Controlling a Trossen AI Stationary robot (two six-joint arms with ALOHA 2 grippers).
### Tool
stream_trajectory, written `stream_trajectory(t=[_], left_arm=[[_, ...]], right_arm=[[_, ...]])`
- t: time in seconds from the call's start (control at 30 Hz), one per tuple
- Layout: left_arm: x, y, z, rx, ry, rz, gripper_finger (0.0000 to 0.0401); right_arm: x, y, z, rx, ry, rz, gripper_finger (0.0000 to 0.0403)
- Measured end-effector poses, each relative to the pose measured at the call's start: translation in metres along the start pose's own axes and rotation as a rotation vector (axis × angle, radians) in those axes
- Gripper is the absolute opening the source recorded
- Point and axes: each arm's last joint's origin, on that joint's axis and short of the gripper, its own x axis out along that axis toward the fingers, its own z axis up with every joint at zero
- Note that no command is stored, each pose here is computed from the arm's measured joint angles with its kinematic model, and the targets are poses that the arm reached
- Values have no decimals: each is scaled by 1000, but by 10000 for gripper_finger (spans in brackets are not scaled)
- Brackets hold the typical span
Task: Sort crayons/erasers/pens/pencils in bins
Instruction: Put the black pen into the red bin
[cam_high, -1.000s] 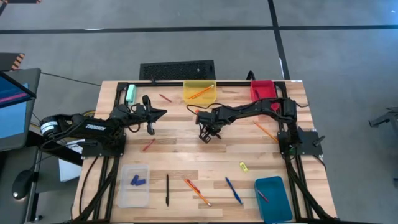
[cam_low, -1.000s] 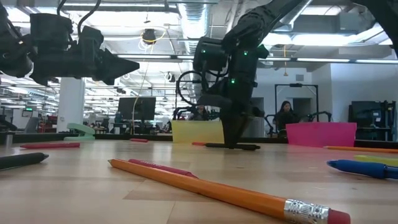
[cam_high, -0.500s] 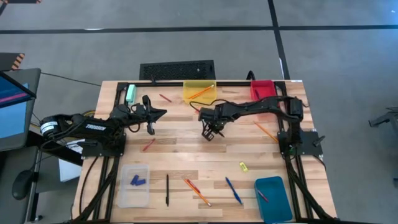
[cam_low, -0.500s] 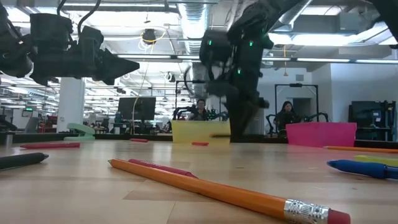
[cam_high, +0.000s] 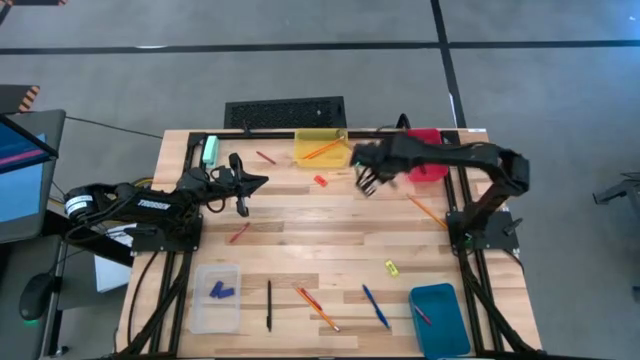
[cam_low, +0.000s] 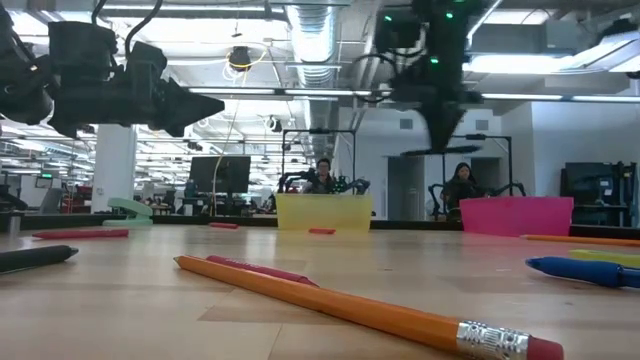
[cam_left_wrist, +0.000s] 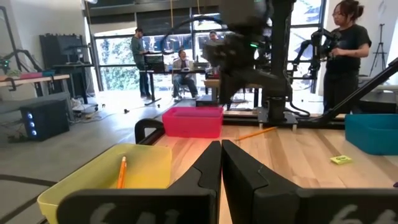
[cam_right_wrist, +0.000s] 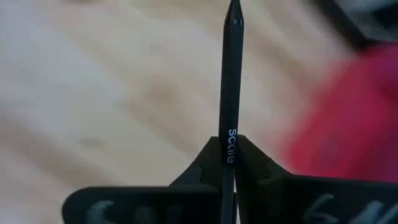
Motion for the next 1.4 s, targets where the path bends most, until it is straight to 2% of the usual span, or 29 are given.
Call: stream_trajectory(t=[0.13,0.27,0.4,0.6,0.77,0.97,1.13,1.4], left_arm=[[0,0,0,-2,4,0,4],[0,0,0,-2,4,0,4],[0,0,0,-3,4,0,4],[0,0,0,-2,4,0,4],[0,0,0,5,4,0,4],[0,0,0,10,4,1,4],[0,0,-1,10,6,1,4],[0,0,-1,23,10,2,4]], right_arm=[[-3,-46,3,87,28,-130,26],[11,-85,4,160,13,-143,24],[31,-119,-5,239,8,-109,22],[58,-156,-21,335,35,-131,26],[83,-171,-22,363,54,-133,24],[109,-177,-12,380,51,-104,29],[132,-181,-10,376,108,-88,26],[142,-179,-9,372,137,-83,41]])
